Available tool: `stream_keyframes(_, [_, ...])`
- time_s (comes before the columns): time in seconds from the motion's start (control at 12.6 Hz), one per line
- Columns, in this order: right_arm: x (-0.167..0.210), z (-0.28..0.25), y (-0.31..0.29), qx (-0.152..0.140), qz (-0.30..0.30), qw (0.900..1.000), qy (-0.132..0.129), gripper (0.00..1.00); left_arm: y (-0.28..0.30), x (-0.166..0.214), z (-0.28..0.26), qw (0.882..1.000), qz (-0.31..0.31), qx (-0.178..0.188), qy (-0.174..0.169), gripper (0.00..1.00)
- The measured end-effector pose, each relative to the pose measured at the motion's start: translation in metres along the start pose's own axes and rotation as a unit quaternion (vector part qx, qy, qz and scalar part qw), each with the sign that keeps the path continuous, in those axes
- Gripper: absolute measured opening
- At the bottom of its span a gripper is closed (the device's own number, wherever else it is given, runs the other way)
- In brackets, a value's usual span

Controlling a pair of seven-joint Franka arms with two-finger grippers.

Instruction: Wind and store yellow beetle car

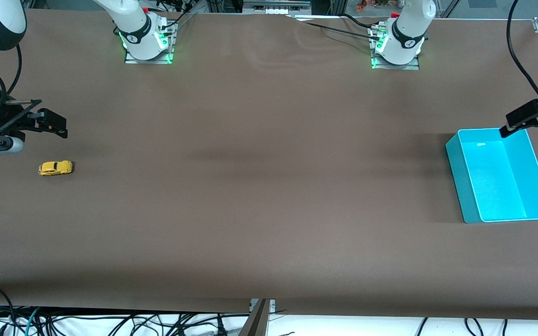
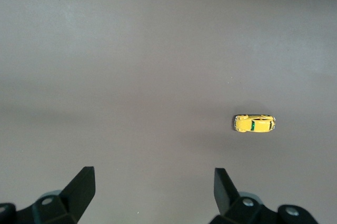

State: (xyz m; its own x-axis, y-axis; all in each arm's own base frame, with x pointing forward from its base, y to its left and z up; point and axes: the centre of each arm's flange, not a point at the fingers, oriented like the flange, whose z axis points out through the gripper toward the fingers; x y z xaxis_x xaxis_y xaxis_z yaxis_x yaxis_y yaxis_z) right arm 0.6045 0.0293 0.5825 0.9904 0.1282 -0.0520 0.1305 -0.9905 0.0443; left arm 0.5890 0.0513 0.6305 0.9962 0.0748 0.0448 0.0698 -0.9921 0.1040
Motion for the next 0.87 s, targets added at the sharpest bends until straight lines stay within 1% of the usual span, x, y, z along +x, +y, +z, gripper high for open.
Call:
stream_keyframes(0.24, [0.0, 0.0, 0.001, 0.0, 0.001, 1.0, 0.0, 1.0, -0.041, -0.002, -0.003, 0.999, -0.035, 0.001, 0.003, 1.0])
stream_keyframes(0.71, [0.0, 0.0, 0.002, 0.0, 0.002, 1.0, 0.0, 1.0, -0.045, 0.007, 0.018, 0.999, -0.036, -0.002, -0.015, 1.0])
stream_keyframes(0.87, [0.0, 0.0, 0.002, 0.0, 0.002, 1.0, 0.0, 1.0, -0.048, 0.01, 0.025, 0.999, -0.036, 0.005, -0.022, 1.0])
